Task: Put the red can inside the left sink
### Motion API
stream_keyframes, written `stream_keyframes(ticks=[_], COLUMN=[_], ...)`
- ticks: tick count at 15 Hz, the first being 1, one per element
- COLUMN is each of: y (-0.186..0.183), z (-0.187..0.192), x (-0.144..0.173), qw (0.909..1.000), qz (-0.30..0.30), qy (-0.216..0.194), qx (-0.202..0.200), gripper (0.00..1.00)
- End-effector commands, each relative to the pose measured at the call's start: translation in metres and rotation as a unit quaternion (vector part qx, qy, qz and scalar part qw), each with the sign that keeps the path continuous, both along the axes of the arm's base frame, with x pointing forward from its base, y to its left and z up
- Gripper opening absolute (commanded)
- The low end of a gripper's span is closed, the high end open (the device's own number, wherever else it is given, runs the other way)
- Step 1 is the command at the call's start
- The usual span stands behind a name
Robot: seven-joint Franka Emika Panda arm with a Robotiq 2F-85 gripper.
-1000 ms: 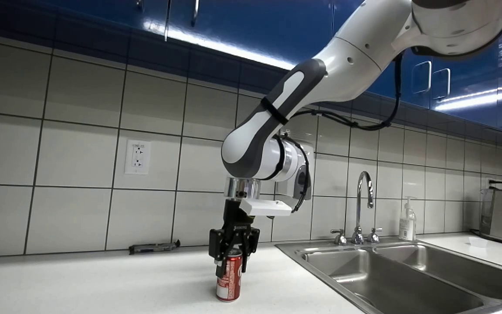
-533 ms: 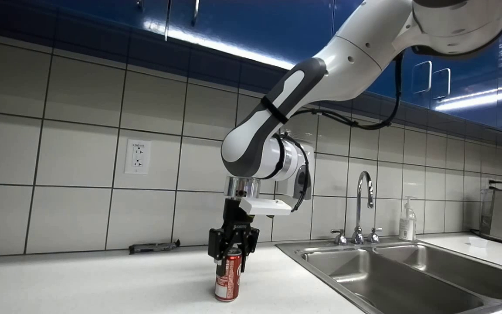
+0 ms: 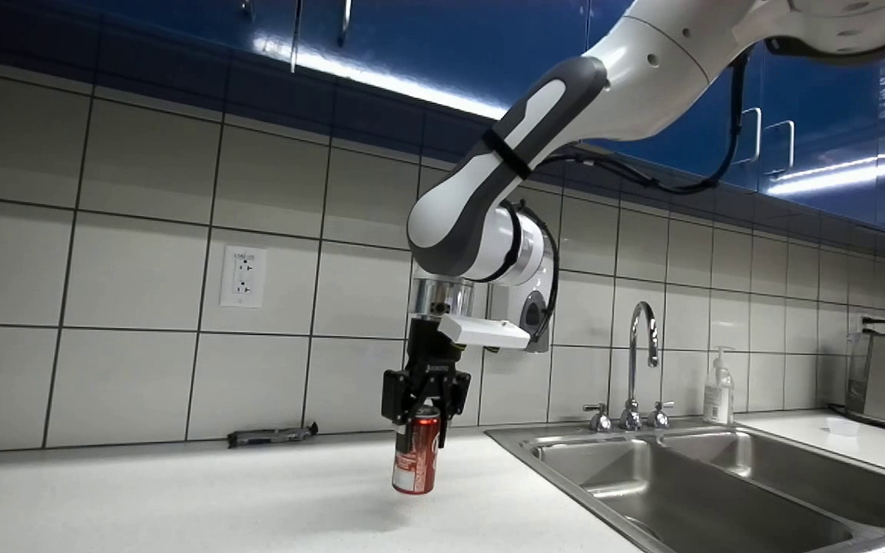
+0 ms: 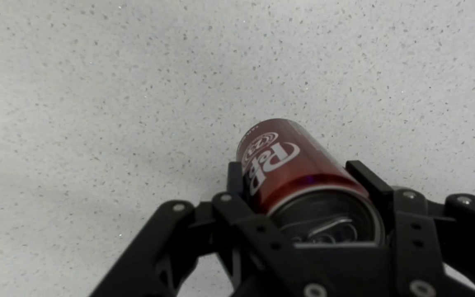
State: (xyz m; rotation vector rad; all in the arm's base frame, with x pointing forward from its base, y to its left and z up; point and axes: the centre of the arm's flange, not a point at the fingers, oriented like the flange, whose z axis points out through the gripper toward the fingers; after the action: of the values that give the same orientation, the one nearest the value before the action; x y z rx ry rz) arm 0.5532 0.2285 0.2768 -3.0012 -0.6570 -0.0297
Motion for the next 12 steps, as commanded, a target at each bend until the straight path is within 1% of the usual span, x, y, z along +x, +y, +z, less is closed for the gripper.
stream_keyframes(ticks=[1,4,8,10,12], y=[-0.04,-0.079,-0.138,-0.168,-0.199], z=[0.036,0.044,0.046,0.045,0.042], x=[-0.031,-0.043,-0.059,-0.067,-0.077], qw=[0.9999,0.9988,0.9953,0.9928,0.9883], qz=[-0.016,-0.047,-0.094,-0.117,-0.148], qy=[0.001,-0.001,0.005,0.011,0.015], qx=[-0.003,-0.01,-0.022,-0.025,-0.036], gripper=[0.39,0.39,0.39,0.39,0.39])
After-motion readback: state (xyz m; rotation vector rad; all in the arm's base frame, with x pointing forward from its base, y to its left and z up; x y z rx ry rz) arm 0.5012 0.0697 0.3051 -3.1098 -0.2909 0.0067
